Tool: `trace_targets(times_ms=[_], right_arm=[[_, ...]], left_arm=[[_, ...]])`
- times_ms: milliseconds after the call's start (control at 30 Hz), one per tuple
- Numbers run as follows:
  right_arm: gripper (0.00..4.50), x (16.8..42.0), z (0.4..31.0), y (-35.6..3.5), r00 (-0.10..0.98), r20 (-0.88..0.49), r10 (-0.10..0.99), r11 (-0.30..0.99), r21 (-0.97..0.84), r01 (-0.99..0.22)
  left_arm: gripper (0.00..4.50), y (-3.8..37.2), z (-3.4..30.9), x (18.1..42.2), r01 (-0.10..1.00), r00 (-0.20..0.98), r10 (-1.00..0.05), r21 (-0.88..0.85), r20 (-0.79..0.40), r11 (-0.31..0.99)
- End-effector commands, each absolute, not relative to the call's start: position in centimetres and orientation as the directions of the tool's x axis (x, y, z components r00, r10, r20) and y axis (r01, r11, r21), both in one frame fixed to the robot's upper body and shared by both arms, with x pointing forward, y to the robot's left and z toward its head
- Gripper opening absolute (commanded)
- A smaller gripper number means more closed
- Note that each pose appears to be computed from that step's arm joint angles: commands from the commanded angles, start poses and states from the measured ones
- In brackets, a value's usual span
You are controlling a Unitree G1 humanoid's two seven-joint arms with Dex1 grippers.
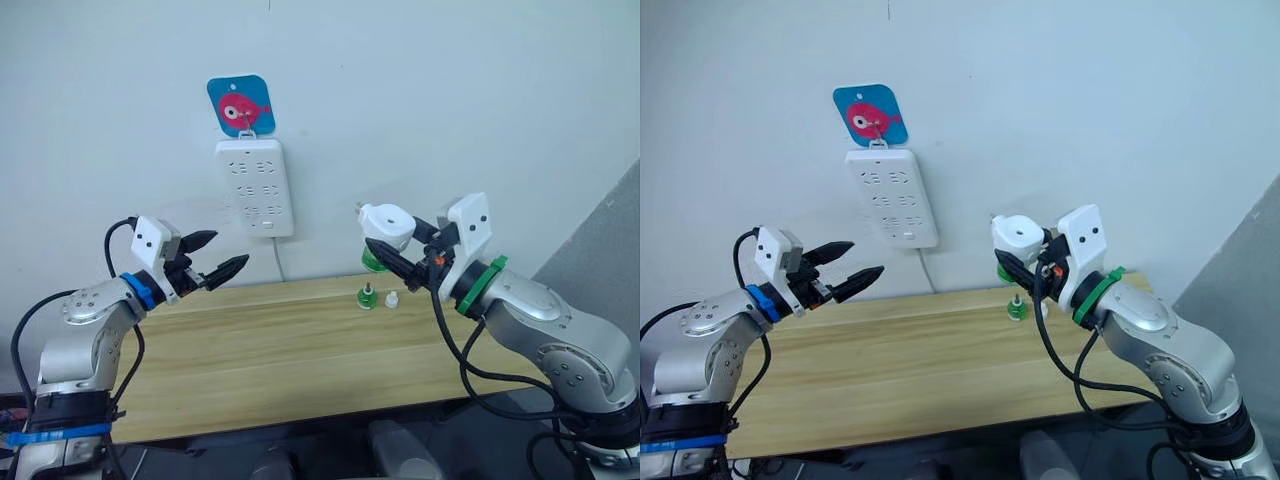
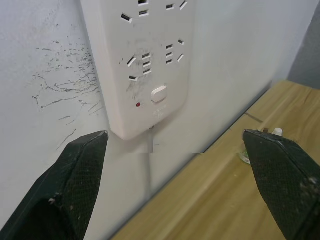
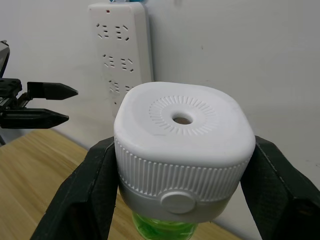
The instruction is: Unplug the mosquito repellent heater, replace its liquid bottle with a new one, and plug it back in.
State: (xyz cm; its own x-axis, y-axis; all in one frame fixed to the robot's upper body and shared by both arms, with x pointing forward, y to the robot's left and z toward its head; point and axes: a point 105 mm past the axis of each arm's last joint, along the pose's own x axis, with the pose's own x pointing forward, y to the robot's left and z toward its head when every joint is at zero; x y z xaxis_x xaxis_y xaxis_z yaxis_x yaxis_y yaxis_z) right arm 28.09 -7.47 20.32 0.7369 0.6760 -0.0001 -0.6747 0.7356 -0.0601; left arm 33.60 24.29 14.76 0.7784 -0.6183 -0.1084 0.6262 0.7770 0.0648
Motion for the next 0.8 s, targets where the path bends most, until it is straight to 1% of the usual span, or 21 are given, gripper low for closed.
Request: trace_targets(times_ms=[33,167,333,667,800], right_arm=[[3.05,27.0,21.7,-6.6,0.7,0.054,0.712,0.702,-0.104,-0.705],[3.05,26.9,21.7,-6.4,0.7,0.056,0.712,0.701,-0.105,-0.705],[3.05,26.8,21.7,-6.4,0.701,0.058,0.711,0.702,-0.103,-0.704],[3.05,26.6,21.7,-6.3,0.701,0.056,0.711,0.703,-0.099,-0.705],[3.05,26.4,21.5,-6.3,0.702,0.049,0.71,0.703,-0.101,-0.704]], left_arm=[[4.5,25.1,16.8,35.0,0.612,0.791,-0.606,0.109,-0.086,0.783],[4.5,25.5,17.5,36.5,0.586,0.81,-0.581,0.12,-0.074,0.801],[4.5,24.5,17.9,37.6,0.619,0.786,-0.614,0.123,-0.079,0.776],[4.5,23.0,18.0,39.1,0.678,0.735,-0.671,0.111,-0.1,0.726],[4.5,21.9,18.7,39.2,0.735,0.678,-0.728,0.1,-0.107,0.67]])
